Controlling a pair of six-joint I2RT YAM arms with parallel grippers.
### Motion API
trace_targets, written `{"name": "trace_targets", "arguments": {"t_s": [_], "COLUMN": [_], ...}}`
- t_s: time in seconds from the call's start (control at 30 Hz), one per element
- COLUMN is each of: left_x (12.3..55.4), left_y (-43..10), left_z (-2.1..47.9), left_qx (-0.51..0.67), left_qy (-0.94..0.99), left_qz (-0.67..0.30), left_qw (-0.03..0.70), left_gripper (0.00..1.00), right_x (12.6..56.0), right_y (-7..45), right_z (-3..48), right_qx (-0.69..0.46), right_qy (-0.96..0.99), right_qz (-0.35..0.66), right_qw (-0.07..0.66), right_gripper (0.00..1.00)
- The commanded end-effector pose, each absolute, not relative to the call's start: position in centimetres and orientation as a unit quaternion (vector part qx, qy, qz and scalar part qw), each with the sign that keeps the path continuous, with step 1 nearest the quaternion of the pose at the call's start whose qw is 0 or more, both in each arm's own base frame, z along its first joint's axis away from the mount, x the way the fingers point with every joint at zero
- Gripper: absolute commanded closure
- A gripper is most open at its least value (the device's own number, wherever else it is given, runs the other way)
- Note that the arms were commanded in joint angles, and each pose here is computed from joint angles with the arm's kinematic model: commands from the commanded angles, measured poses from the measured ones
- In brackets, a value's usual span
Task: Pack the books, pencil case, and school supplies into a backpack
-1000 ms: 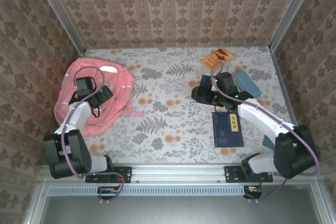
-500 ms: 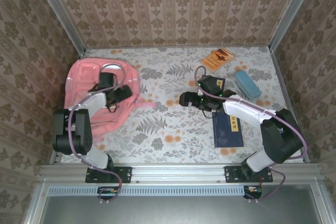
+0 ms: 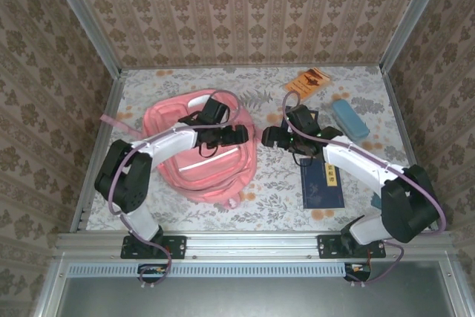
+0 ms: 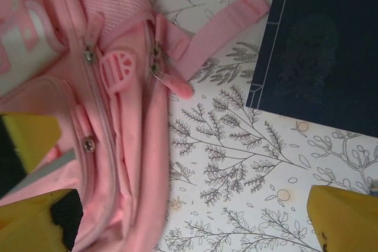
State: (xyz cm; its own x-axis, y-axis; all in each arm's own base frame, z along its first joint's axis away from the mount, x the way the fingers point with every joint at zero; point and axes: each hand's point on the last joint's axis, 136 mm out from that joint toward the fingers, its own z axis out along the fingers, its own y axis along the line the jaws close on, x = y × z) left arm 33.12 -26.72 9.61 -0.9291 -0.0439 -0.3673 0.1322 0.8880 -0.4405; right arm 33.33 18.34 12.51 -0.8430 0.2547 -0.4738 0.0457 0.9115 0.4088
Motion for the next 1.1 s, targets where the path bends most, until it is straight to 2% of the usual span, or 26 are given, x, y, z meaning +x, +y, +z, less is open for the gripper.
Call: {"name": "trace_targets", "arguments": {"t_s": [0.0, 0.1, 0.23, 0.5, 0.67, 0.73, 1.07], "left_x": [32.9, 32.8, 32.4, 31.1, 31.2, 31.6, 35.0], "left_y": [-24.0, -20.0, -15.0, -13.6, -14.5, -15.4, -17.9], "left_z": [13.8, 13.6, 12.0, 7.7, 5.0, 4.4, 2.9], "left_qx": [0.019, -0.017, -0.08, -0.122, -0.114, -0.097, -0.023], "left_qy": [0.953, 0.959, 0.962, 0.969, 0.975, 0.977, 0.982], "left_qz": [-0.224, -0.188, -0.157, -0.142, -0.135, -0.138, -0.143], "left_qw": [0.205, 0.213, 0.208, 0.165, 0.136, 0.131, 0.124], "left_gripper": [0.07, 0.12, 0.26, 0.46, 0.51, 0.54, 0.52], "right_x": [33.5, 34.6, 36.9, 40.9, 42.0, 41.8, 37.1], "right_y": [18.7, 21.5, 24.0, 26.7, 26.4, 25.7, 21.1], "right_z": [12.4, 12.1, 11.2, 8.3, 5.7, 4.6, 2.0], "right_qx": [0.07, 0.043, 0.022, 0.012, 0.03, 0.044, 0.103], "right_qy": [0.942, 0.944, 0.953, 0.963, 0.974, 0.979, 0.985], "right_qz": [0.202, 0.234, 0.225, 0.208, 0.168, 0.148, 0.087], "right_qw": [0.259, 0.228, 0.202, 0.17, 0.146, 0.134, 0.111], "right_gripper": [0.02, 0.07, 0.14, 0.23, 0.32, 0.33, 0.4]}}
